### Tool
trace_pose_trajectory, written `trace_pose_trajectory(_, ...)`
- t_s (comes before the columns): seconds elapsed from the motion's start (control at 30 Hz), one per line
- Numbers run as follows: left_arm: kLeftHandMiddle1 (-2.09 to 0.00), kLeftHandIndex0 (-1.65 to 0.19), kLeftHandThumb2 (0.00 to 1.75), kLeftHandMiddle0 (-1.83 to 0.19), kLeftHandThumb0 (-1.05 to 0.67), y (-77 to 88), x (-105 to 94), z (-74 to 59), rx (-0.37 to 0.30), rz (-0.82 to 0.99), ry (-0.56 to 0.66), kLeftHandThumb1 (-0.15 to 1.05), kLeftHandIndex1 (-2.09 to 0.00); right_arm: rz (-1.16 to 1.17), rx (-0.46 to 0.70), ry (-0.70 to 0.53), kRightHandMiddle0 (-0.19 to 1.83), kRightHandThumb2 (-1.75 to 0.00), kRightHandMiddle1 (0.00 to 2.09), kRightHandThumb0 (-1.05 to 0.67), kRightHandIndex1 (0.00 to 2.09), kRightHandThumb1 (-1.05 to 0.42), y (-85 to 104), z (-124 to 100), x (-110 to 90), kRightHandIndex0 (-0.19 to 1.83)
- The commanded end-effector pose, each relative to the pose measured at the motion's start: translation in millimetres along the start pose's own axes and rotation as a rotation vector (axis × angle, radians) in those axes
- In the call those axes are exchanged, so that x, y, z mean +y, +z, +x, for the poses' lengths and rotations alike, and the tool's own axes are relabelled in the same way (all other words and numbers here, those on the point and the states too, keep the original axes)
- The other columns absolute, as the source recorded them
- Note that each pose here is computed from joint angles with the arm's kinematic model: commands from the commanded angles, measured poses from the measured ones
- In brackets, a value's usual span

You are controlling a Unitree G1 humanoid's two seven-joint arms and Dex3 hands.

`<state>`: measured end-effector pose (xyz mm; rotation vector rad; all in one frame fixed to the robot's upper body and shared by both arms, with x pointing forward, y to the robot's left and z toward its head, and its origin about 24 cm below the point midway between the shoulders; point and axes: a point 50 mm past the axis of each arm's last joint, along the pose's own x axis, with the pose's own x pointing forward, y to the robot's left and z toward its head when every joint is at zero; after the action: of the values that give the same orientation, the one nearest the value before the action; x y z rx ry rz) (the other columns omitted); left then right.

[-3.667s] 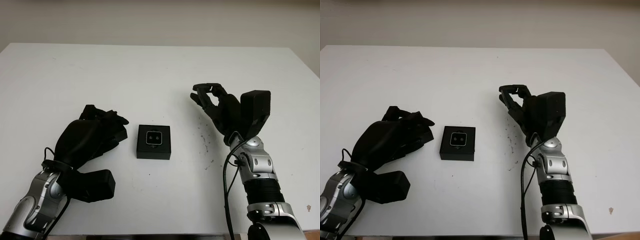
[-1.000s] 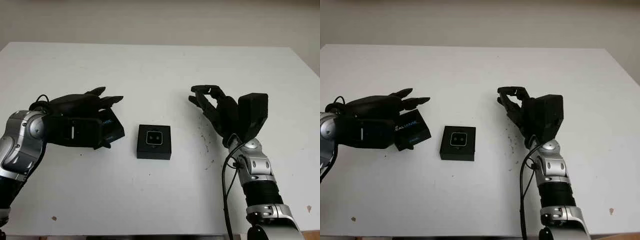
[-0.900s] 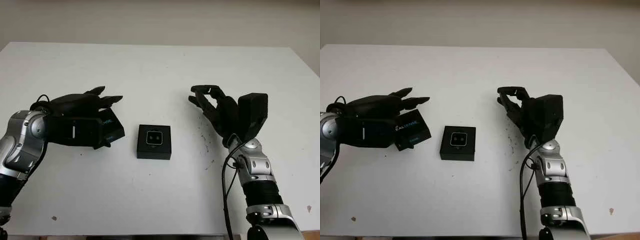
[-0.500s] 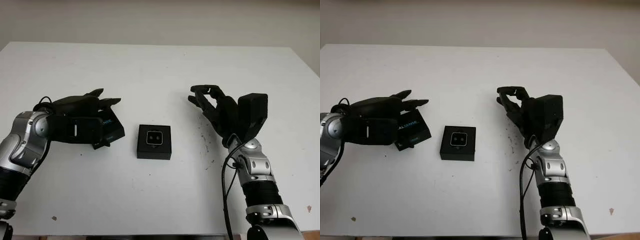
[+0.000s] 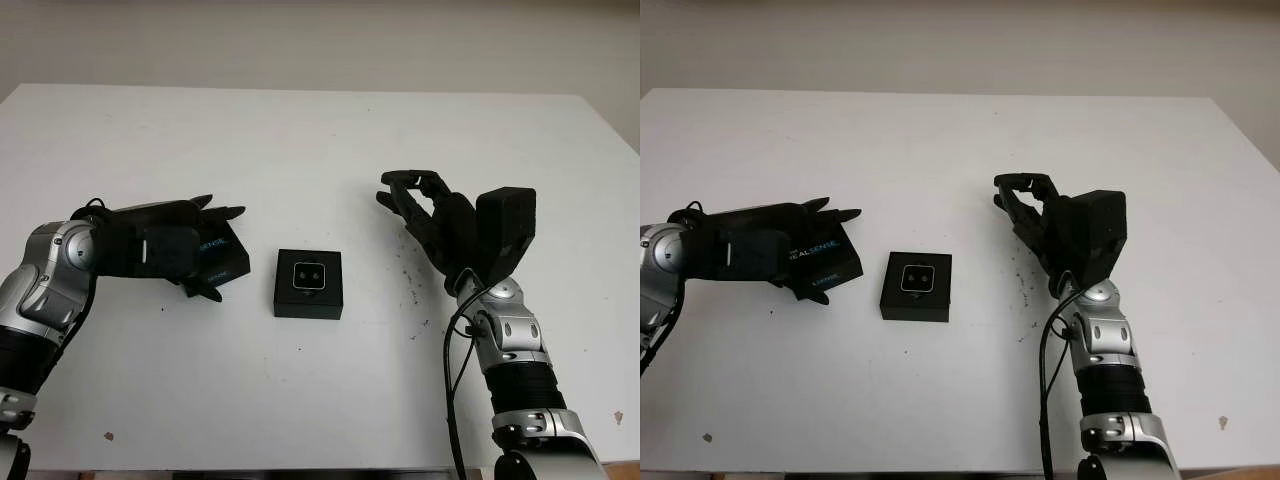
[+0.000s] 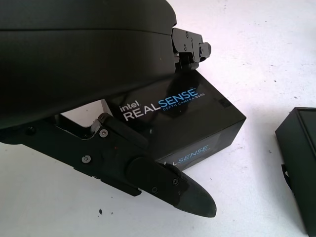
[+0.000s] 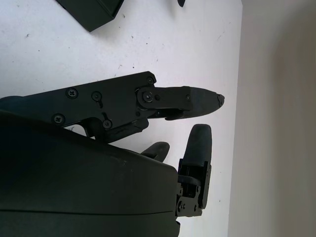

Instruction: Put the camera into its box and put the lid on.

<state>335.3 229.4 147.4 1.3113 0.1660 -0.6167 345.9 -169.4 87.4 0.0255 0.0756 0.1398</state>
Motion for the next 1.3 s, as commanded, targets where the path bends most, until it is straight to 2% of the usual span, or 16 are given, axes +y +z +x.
trace_pose_trajectory(0.0,-0.06,-0.10,0.05,0.12,-0.63,-0.4,-10.4,5.9,0.007,-0.002,-0.039,0.83,-0.07,-0.007,-0.010,0.000,-0.05,-0.33,1.53,-0.57,0.64,-1.05,2.3,-1,-1,0.14)
trace_pose_trajectory(0.1,-0.09,-0.15,0.07,0.04,-0.46,-2.2,-18.5,9.9,0.026,-0.007,-0.012,0.88,-0.08,-0.005,-0.012,-0.002,-0.04,-0.33,1.54,-0.57,0.64,-1.05,2.2,-1,-1,0.14)
trace_pose_trajectory(0.17,-0.13,-0.21,0.08,-0.08,-0.33,-2.9,-23.0,11.8,0.027,-0.010,0.039,0.96,-0.09,-0.006,-0.013,0.000,-0.05,-0.34,1.55,-0.56,0.65,-1.05,2.1,-2,-1,0.13)
trace_pose_trajectory(0.2,-0.31,-0.26,0.07,-0.08,-0.27,-3.0,-25.0,12.3,0.020,-0.001,0.080,1.00,-0.09,-0.007,-0.013,0.001,-0.05,-0.34,1.55,-0.56,0.65,-1.05,1.9,-2,-1,0.13)
trace_pose_trajectory(0.23,-0.79,-0.32,0.09,0.04,-0.19,-3.1,-27.0,12.7,0.010,0.010,0.123,1.03,-0.13,-0.006,-0.014,0.001,-0.06,-0.34,1.54,-0.56,0.65,-1.05,1.8,-2,-1,0.13)
trace_pose_trajectory(0.27,-1.05,-0.32,0.11,0.11,-0.14,-3.3,-28.6,13.1,-0.003,0.021,0.158,1.04,-0.22,-0.003,-0.013,0.000,-0.06,-0.33,1.54,-0.56,0.65,-1.05,1.8,-2,-1,0.13)
trace_pose_trajectory(0.3,-1.24,-0.21,0.12,0.14,-0.10,-3.9,-30.0,13.5,-0.012,0.029,0.183,1.04,-0.52,-0.001,-0.013,-0.001,-0.07,-0.33,1.53,-0.57,0.65,-1.05,1.9,-2,-1,0.13)
trace_pose_trajectory(0.33,-1.41,-0.05,0.12,0.15,-0.07,-4.3,-30.9,13.8,-0.019,0.034,0.197,1.05,-0.92,0.000,-0.012,-0.002,-0.07,-0.33,1.51,-0.57,0.65,-1.05,1.9,-2,-1,0.13)
trace_pose_trajectory(0.37,-1.47,0.01,0.12,0.16,-0.06,-5.2,-32.1,14.5,-0.020,0.042,0.207,1.05,-1.07,0.001,-0.013,-0.003,-0.07,-0.33,1.51,-0.57,0.65,-1.05,1.8,-2,-1,0.13)
trace_pose_trajectory(0.43,-1.65,0.03,0.10,0.14,-0.04,-6.7,-34.7,15.6,-0.018,0.056,0.225,1.04,-1.28,0.005,-0.014,0.001,-0.07,-0.33,1.49,-0.57,0.65,-1.05,1.6,-2,-1,0.13)
trace_pose_trajectory(0.67,-1.66,-0.18,0.05,-0.03,-0.03,-9.3,-40.3,16.1,-0.029,0.078,0.296,1.03,-1.43,0.008,-0.015,0.005,-0.05,-0.33,1.52,-0.57,0.67,-1.05,1.1,-2,-1,0.12)
trace_pose_trajectory(0.9,-1.66,-0.27,0.05,-0.12,-0.05,-7.0,-34.0,12.7,-0.040,0.099,0.302,0.99,-1.37,0.014,-0.017,0.002,-0.05,-0.33,1.59,-0.56,0.68,-1.05,0.7,-3,-1,0.12)
trace_pose_trajectory(1.07,-1.67,-0.27,0.05,-0.11,-0.12,4.5,-12.3,1.3,-0.084,0.056,0.366,0.99,-1.36,0.014,-0.018,0.003,-0.05,-0.33,1.56,-0.56,0.68,-1.05,0.3,-2,0,0.12)
trace_pose_trajectory(1.27,-1.61,-0.26,0.06,-0.15,-0.10,31.7,24.7,-19.4,-0.174,0.020,0.430,0.99,-1.35,0.013,-0.020,0.004,-0.05,-0.33,1.56,-0.56,0.69,-1.05,0.3,-1,1,0.13)
